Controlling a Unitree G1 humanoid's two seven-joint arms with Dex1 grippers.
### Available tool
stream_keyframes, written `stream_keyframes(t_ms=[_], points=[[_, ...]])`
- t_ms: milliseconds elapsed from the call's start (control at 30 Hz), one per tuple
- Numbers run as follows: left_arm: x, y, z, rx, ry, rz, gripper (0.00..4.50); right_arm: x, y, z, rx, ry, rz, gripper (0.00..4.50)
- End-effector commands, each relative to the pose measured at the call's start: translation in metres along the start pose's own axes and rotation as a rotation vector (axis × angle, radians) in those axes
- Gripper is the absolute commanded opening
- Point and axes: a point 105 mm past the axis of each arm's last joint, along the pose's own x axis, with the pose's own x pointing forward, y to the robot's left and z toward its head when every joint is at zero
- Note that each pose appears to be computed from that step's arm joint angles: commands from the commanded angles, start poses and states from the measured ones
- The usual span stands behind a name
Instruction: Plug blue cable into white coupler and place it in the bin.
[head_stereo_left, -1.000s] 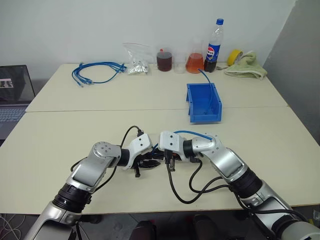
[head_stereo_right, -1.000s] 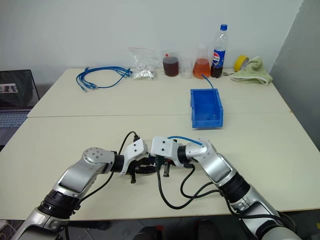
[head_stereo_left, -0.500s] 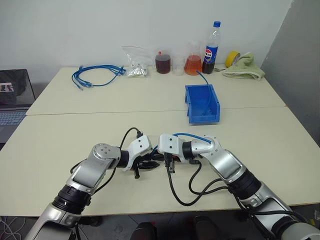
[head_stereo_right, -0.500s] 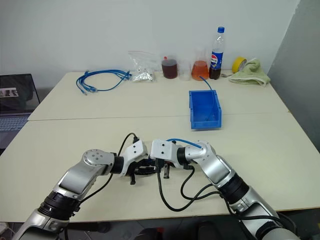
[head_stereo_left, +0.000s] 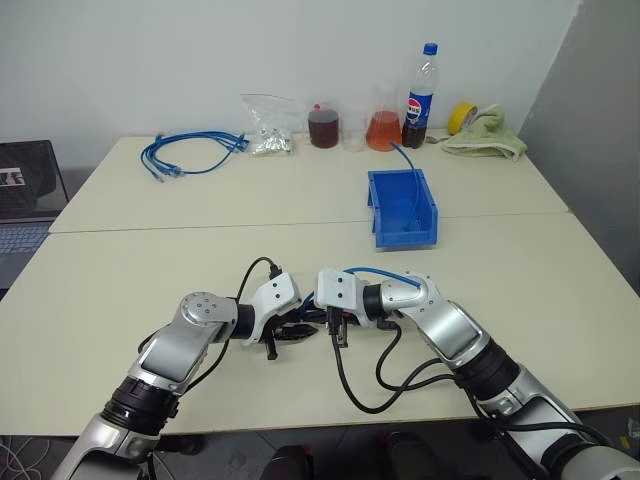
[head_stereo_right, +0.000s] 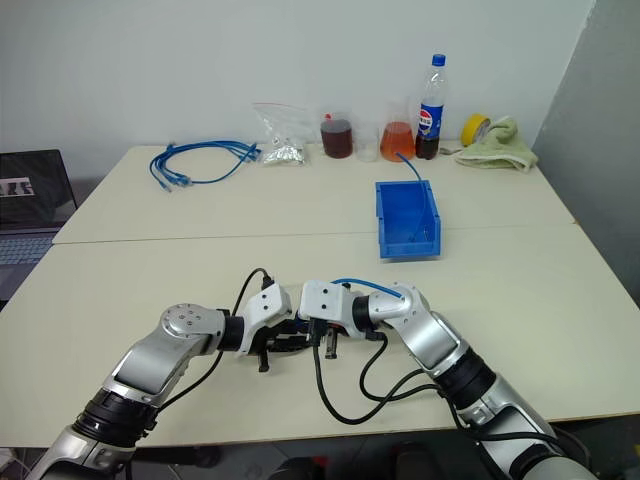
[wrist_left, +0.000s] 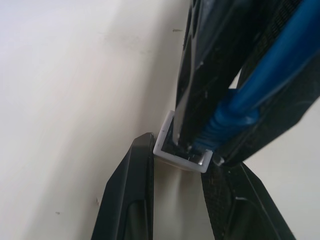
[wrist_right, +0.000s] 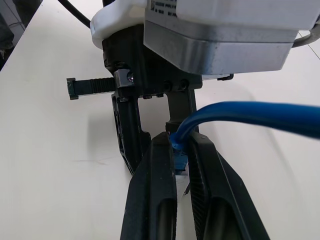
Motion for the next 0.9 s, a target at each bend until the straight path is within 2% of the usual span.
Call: stream_keyframes(t_ms=[33, 433, 900], points=[[-0.001, -0.006, -0.005, -0.028, 0.000, -0.034, 0.96, 0.014, 0.050, -0.079, 0.181, 0.254, 0.177, 0.07], [-0.001, -0.005, -0.005, -0.029, -0.003, -0.029, 0.96, 0.018, 0.058, -0.092, 0.160, 0.311, 0.228, 0.07], [-0.019, 0.001, -0.009, -0.034, -0.064, 0.007, 0.96, 0.005, 0.020, -0.050, 0.238, 0.122, 0.094, 0.07]])
